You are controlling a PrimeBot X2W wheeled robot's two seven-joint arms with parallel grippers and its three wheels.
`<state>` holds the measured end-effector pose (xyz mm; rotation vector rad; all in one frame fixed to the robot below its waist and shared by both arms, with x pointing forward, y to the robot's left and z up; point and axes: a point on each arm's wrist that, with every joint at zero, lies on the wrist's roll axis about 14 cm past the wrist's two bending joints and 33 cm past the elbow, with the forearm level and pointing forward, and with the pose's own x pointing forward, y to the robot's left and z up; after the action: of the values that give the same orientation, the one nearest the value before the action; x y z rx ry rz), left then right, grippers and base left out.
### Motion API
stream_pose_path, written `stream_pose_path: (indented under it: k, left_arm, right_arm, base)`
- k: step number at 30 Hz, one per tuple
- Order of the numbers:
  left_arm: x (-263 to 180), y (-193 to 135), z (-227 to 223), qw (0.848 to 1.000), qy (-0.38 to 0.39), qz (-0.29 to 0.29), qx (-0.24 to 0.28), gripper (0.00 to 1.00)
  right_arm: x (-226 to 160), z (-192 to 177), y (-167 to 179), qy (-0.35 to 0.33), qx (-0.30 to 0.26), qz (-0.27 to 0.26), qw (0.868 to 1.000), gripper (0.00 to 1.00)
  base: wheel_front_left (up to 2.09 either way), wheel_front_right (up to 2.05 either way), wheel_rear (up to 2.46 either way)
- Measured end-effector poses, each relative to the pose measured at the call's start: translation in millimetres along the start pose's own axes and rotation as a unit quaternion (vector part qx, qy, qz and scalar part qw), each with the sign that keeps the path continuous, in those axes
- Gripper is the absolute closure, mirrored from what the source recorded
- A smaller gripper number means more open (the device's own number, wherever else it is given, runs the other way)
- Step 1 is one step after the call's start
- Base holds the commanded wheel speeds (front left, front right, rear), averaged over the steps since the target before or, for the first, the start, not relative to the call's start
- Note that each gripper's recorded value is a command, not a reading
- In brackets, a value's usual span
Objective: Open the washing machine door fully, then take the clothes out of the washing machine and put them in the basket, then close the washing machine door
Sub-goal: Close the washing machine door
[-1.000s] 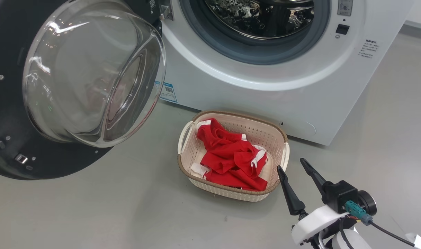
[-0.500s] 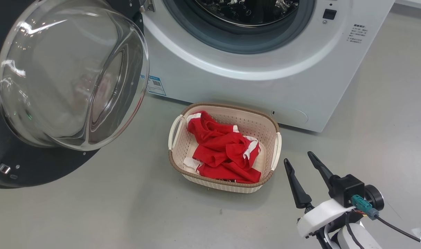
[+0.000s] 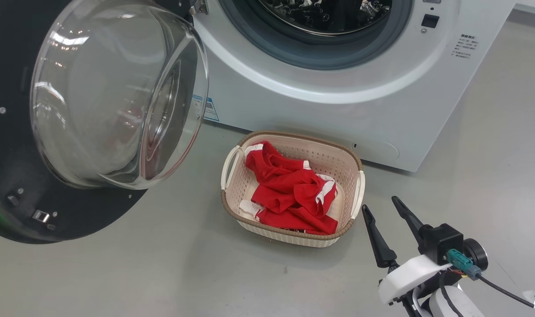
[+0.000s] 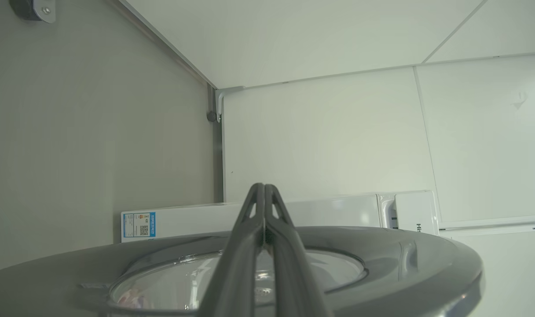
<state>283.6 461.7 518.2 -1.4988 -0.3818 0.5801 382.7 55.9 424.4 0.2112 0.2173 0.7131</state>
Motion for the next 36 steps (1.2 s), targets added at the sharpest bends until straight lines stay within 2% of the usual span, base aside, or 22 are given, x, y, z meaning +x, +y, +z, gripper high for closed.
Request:
stream_pose_path:
  k: [9, 17, 30, 36]
  left_arm:
    - [-10, -2, -25, 0.996, 0.083, -0.015, -0.007, 1.0]
    - [-24, -10, -64, 0.98, 0.196, -0.041, -0.013, 1.0]
    - [-65, -14, -152, 0.922, 0.377, -0.073, -0.05, 1.0]
    - [-84, -25, -196, 0.886, 0.446, -0.099, -0.081, 1.0]
  right_arm:
    - [0, -2, 3, 0.004, 0.0, 0.003, 1.0, 0.0]
    - [-2, -2, 4, 0.006, -0.002, 0.004, 1.0, 0.0]
    - [-14, 2, -4, 0.0, 0.0, -0.017, 1.0, 0.0]
    - [-23, 4, -15, -0.004, 0.001, -0.037, 0.999, 0.0]
  base:
    - [0.0, 0.0, 0.0]
    - [0.0, 0.0, 0.0]
    - [0.0, 0.0, 0.0]
    - [0.0, 0.0, 0.0]
